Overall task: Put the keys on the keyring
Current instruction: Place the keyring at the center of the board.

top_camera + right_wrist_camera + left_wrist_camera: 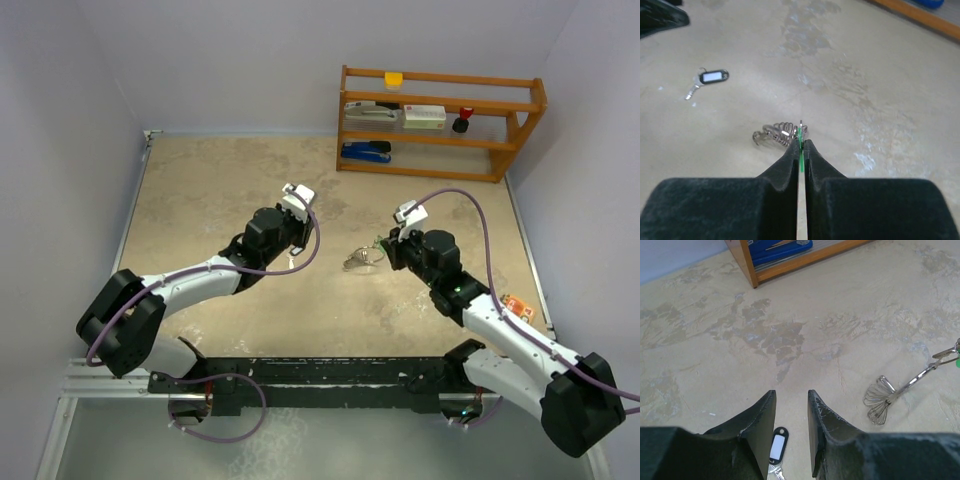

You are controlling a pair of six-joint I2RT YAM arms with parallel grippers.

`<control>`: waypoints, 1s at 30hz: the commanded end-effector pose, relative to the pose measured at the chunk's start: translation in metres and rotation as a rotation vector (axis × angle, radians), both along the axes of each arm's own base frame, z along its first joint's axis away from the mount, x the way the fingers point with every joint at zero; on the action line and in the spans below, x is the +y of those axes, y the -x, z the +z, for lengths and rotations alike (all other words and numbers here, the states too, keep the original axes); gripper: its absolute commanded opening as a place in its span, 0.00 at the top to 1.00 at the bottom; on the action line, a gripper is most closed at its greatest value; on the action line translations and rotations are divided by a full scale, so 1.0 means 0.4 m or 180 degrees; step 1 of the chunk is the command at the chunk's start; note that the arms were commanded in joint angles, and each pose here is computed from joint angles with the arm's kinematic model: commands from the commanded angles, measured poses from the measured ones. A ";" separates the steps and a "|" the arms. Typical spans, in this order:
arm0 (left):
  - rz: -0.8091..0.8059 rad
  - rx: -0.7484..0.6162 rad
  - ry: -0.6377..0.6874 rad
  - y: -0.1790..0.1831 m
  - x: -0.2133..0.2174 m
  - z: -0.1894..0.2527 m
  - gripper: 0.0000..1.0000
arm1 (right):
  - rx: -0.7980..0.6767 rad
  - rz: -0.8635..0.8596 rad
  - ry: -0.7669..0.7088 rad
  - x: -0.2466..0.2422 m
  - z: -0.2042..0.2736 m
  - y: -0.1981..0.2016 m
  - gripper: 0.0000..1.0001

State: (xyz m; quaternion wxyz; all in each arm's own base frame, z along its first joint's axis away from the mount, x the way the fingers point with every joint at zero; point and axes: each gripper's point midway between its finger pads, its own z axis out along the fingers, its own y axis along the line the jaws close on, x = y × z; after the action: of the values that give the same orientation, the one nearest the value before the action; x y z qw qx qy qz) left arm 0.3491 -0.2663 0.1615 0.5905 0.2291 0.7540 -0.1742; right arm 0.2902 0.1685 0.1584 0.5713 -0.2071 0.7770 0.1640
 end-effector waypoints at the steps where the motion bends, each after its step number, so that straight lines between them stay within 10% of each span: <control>1: 0.0036 -0.0168 0.0232 -0.012 -0.002 0.059 0.71 | 0.0245 -0.0505 -0.0027 -0.053 -0.028 -0.009 0.88; 30: 0.0050 -0.0067 0.0305 -0.007 -0.003 0.049 0.70 | 0.1193 -0.0164 -0.0012 0.057 -0.146 -0.028 0.64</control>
State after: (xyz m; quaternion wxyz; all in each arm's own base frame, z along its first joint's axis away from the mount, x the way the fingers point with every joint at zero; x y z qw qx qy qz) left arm 0.3499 -0.2657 0.1618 0.5896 0.2145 0.7569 -0.1827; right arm 0.2956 0.1738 0.0851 0.4205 -0.1409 0.8832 0.1528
